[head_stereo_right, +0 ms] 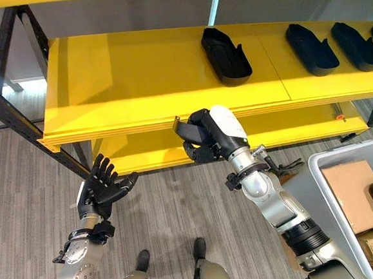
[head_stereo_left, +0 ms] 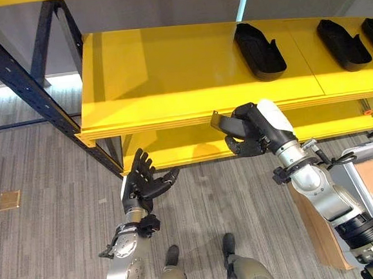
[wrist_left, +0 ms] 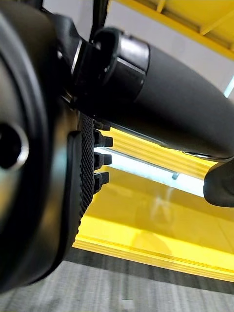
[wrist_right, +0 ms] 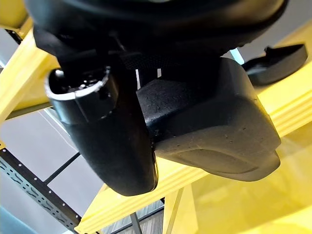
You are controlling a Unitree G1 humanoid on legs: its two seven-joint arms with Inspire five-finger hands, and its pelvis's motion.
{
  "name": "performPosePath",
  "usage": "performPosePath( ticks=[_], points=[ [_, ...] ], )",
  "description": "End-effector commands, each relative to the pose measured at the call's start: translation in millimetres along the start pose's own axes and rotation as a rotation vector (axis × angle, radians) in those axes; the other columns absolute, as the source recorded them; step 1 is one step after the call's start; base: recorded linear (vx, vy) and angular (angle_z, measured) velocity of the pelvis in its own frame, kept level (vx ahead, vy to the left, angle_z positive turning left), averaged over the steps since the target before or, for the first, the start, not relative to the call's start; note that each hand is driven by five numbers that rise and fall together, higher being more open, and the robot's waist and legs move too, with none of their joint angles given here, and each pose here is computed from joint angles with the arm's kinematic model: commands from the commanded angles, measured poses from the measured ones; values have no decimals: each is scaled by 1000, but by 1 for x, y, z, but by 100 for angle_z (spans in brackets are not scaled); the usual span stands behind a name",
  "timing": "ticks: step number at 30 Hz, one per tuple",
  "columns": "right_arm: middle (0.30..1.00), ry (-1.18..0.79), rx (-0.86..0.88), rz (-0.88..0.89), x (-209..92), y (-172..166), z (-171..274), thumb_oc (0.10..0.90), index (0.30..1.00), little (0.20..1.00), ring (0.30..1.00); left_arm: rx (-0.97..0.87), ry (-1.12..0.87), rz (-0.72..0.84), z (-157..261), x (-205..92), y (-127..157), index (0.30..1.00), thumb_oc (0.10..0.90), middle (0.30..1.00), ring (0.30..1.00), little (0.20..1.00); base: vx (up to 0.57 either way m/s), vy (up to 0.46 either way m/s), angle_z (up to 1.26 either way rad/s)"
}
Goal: Move parts from the plastic box to the shelf.
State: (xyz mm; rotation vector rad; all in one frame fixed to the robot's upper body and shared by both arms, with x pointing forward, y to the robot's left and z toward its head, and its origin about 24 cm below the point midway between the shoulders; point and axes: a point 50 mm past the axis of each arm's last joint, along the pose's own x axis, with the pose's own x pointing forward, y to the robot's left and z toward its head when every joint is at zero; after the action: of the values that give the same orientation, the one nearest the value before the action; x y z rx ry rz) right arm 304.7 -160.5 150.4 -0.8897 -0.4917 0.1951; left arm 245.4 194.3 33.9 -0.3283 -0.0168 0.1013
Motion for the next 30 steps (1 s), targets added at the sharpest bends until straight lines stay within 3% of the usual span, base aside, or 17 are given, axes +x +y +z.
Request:
performPosePath(
  ticks=[1, 22, 30],
  points=[
    [300, -372, 15, -318, 34, -60, 68, 400, 300, 300, 300, 12, -154, -111, 29, -7, -11, 1000, 900, 1000, 1000, 1000, 44, -141, 11],
    [300, -473, 33, -290, 41, -57, 91, 400, 300, 300, 300, -32, -132, -105, 25, -9, -14, 1000, 900, 1000, 1000, 1000, 35, -151, 7],
    [300, -460, 86, -298, 34, -52, 89, 400, 300, 300, 300, -27, -106, -102, 17, -11, -15, 1000, 900, 1000, 1000, 1000, 158, 91, 7]
  ],
)
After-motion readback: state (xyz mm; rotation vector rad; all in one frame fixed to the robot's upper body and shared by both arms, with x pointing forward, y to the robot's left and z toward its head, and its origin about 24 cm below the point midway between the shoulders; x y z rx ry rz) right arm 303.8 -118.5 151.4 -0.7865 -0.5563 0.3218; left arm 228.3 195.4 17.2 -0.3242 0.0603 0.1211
